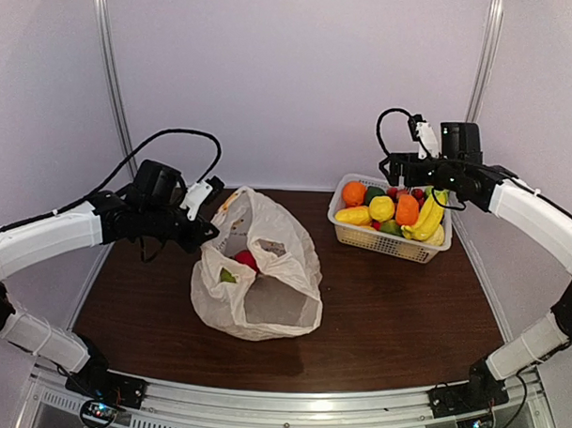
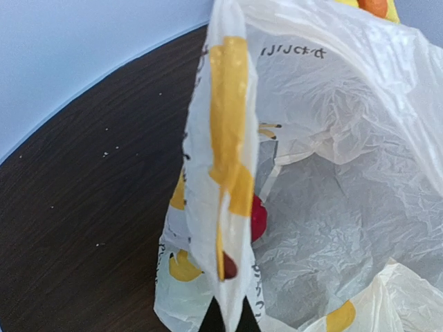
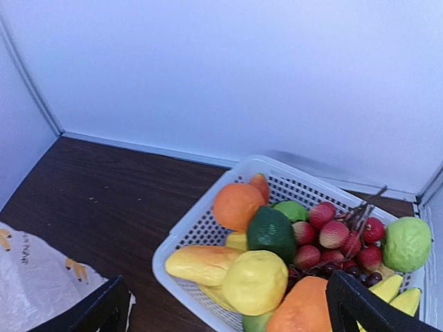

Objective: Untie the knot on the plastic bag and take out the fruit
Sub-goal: Place the fake fruit in the bin, then adjust the bag opening for the takeout bag, then reach into the gripper in the takeout bag.

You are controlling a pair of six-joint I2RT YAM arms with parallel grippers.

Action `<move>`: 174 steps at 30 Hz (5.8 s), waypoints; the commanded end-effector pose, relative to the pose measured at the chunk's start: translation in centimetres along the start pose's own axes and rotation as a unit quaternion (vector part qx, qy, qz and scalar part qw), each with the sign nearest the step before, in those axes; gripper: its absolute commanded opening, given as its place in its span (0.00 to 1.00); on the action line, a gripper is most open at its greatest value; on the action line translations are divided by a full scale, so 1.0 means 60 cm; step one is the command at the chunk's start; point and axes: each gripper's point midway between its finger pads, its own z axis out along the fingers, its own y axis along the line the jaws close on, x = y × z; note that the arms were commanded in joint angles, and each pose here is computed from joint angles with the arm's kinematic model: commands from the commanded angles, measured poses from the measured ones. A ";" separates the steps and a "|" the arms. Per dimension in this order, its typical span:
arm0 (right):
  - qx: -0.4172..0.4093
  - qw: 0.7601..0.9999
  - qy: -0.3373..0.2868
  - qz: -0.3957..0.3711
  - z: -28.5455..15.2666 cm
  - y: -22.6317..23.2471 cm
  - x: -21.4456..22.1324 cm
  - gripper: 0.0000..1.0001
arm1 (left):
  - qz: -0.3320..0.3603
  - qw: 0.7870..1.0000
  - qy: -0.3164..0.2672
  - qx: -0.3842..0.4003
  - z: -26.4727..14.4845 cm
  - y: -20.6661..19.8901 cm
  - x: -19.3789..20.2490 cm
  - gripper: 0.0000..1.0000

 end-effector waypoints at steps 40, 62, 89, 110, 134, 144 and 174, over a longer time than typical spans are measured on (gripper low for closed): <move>-0.215 0.961 0.084 -0.155 -0.172 0.491 0.312 0.77 | -0.277 0.957 -0.068 0.061 -0.079 -0.078 0.064 0.98; -0.311 0.935 0.007 -0.167 -0.308 0.604 0.226 0.91 | -0.306 0.946 -0.073 0.078 -0.038 -0.089 0.097 0.31; -0.373 0.904 0.147 -0.146 -0.167 0.720 0.449 0.13 | -0.304 0.946 -0.074 0.082 -0.032 -0.091 0.107 0.00; -0.409 0.900 0.108 -0.102 -0.232 0.744 0.377 0.50 | -0.263 0.956 -0.089 0.092 -0.055 -0.097 0.092 0.50; -0.245 0.962 0.113 -0.044 -0.086 0.637 0.341 0.54 | -0.319 0.945 -0.022 0.072 -0.020 -0.095 0.170 0.67; -0.130 0.982 0.128 -0.044 0.029 0.527 0.389 0.46 | -0.299 0.954 -0.002 0.020 -0.042 -0.070 0.191 0.00; -0.130 0.984 0.114 -0.030 0.041 0.499 0.403 0.63 | -0.174 0.976 -0.072 0.111 -0.057 0.004 -0.087 0.97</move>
